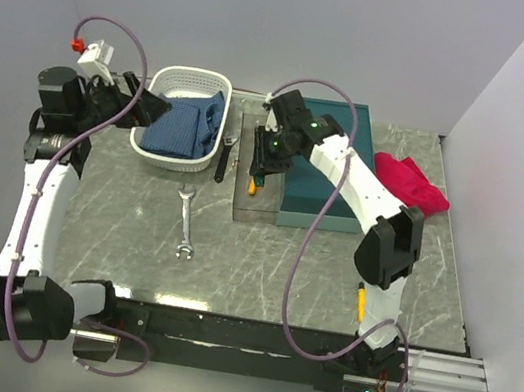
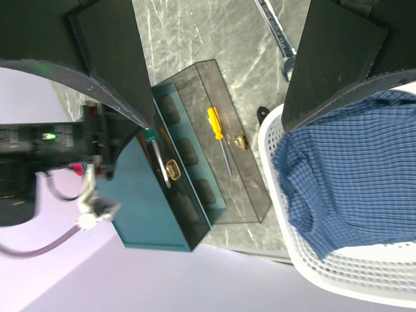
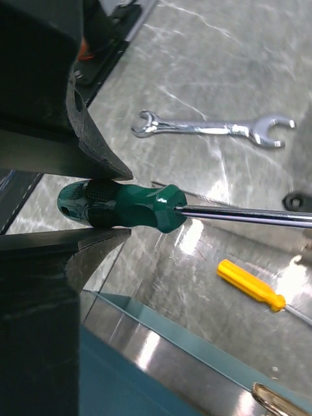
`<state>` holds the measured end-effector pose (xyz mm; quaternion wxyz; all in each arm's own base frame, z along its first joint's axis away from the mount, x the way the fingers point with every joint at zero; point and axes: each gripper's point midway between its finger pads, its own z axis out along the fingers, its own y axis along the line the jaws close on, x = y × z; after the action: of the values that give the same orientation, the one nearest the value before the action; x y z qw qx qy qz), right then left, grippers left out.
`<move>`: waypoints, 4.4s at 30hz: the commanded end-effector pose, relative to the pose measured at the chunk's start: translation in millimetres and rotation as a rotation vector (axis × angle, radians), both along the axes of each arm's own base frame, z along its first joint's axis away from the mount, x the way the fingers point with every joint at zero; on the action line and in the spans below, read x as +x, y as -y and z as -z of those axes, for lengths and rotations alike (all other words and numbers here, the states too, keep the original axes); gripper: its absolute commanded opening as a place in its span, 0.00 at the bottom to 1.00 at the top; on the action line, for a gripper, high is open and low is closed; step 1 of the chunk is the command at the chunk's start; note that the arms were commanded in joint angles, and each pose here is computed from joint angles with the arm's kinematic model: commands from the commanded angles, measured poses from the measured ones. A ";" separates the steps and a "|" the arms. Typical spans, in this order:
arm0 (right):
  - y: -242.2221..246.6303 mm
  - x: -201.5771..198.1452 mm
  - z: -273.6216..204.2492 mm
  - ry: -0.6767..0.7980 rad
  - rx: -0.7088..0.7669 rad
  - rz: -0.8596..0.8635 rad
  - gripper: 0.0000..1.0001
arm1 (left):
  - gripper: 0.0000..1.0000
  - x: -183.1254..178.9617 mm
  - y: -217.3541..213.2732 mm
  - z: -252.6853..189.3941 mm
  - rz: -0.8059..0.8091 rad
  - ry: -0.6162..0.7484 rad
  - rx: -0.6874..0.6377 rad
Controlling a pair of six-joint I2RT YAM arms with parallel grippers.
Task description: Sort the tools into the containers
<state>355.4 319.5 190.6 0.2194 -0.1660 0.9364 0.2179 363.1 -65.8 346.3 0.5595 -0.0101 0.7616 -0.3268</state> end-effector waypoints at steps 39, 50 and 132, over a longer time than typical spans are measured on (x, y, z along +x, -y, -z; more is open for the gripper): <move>294.7 -166.9 43.8 0.163 -0.517 -0.337 0.76 | 0.86 25.9 66.3 -7.3 0.328 0.042 -0.071; 314.7 -206.8 128.9 -0.209 -0.530 -0.500 0.74 | 0.86 38.6 65.9 8.5 0.327 -0.006 -0.063; -10.3 42.9 34.3 0.126 -0.217 -0.191 0.62 | 0.85 -10.1 5.4 38.6 0.034 -0.109 -0.102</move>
<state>393.2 317.9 114.4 0.1925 -0.2767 0.9376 0.0847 351.9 -70.1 322.7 0.5296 -0.0203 0.7667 -0.3623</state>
